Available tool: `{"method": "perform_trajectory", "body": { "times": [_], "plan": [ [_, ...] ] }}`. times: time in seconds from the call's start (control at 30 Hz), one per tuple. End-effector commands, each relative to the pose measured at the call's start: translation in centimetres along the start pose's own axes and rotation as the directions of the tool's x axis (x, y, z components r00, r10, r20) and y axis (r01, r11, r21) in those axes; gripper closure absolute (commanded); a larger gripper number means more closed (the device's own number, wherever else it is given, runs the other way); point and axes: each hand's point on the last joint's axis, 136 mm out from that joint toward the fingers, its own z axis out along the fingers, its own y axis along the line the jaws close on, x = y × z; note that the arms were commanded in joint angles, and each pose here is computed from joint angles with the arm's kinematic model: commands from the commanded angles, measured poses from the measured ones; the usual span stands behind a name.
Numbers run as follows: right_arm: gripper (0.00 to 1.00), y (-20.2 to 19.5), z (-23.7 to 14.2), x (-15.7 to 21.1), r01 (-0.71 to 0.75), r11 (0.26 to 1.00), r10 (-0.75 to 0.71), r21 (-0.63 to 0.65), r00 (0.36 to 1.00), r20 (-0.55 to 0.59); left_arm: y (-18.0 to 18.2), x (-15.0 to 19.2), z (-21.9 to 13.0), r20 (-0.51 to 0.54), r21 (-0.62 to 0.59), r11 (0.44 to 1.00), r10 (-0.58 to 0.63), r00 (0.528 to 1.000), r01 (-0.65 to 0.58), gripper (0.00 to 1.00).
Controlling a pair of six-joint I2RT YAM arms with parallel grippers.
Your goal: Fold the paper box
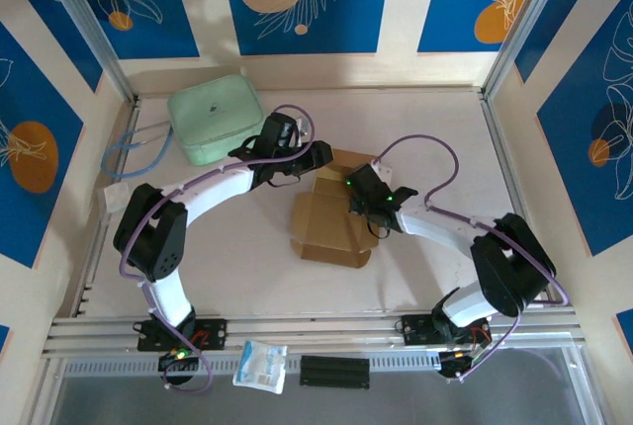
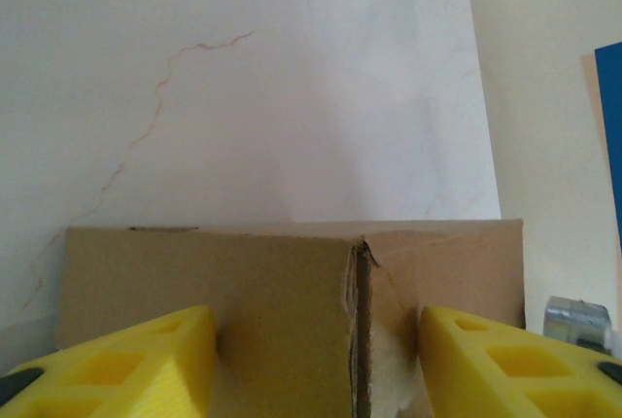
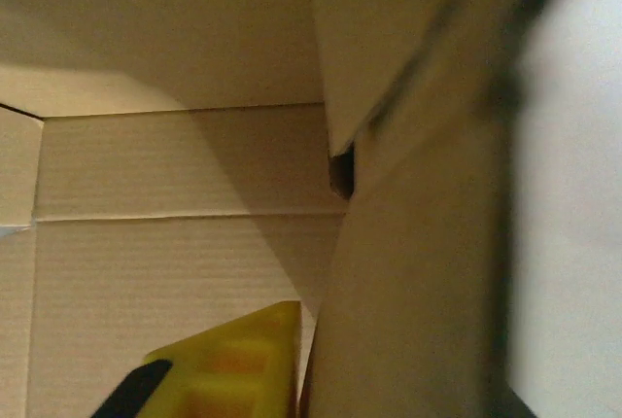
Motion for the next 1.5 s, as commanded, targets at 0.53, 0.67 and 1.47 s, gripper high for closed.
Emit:
{"method": "perform_trajectory", "body": {
  "times": [0.53, 0.67, 1.47],
  "plan": [
    [0.51, 0.8, -10.2, -0.7, 0.331, 0.823, -0.25, -0.462, 0.941, 0.23, 2.0, 2.0, 0.5, -0.066, -0.058, 0.996, 0.063, 0.996, -0.067, 0.43],
    [0.48, -3.5, -9.8, -2.9, 0.214, 0.891, -0.106, -0.401, 0.955, 0.276, 1.8, 1.8, 0.5, -0.063, -0.055, 0.996, 0.065, 0.996, -0.069, 0.43],
    [0.43, 0.8, -0.2, -4.9, 0.279, 0.844, -0.204, -0.458, 0.957, 0.207, 1.3, 1.8, 0.5, -0.082, -0.046, 0.996, 0.072, 0.994, -0.076, 0.43]
  ]
}}
